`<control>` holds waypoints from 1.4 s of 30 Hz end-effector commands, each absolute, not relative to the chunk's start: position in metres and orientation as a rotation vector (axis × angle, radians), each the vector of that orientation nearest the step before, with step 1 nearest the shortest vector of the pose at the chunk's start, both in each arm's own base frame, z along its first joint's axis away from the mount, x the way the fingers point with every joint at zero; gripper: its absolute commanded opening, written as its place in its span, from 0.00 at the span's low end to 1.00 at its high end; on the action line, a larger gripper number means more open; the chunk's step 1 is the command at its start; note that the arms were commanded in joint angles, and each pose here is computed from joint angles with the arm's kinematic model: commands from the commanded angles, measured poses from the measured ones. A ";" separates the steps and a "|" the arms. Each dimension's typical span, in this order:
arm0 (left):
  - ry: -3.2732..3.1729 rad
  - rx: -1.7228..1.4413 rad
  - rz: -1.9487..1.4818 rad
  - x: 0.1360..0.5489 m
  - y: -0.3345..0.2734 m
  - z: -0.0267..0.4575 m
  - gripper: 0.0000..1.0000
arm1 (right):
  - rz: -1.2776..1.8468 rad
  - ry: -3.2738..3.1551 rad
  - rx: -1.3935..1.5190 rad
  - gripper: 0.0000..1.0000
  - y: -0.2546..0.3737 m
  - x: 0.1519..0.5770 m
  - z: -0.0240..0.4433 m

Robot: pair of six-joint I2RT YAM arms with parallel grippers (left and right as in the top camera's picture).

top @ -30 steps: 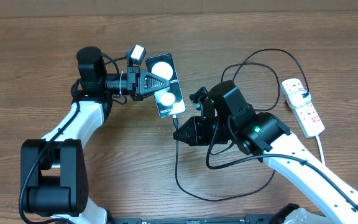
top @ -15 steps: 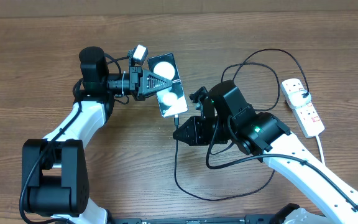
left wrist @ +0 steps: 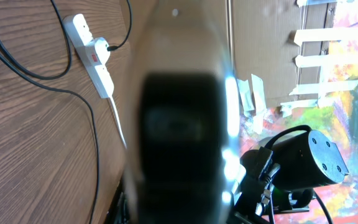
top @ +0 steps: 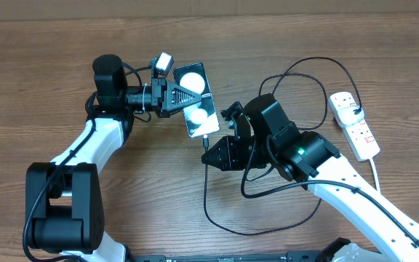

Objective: Plug charger to phone and switch on socket
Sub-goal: 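Align the USB-C plug under the phone's bottom port with the right gripper, then push the USB-C plug up into the phone port with the right gripper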

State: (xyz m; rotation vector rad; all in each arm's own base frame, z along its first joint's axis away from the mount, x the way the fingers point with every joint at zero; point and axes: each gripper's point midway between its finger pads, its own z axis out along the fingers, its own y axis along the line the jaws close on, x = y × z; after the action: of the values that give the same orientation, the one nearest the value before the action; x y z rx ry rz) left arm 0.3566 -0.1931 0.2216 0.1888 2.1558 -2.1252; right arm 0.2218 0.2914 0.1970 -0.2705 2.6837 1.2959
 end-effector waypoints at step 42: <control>2.083 0.389 -2.112 0.349 -0.196 0.236 0.04 | 0.890 2.303 -0.414 0.04 0.273 0.306 0.224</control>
State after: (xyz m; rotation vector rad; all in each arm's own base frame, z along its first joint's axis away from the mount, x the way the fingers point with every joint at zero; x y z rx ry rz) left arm 0.3707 -0.1903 0.2273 0.2085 2.1001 -2.0328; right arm 0.2664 0.2827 0.1970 -0.4730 2.4487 1.0293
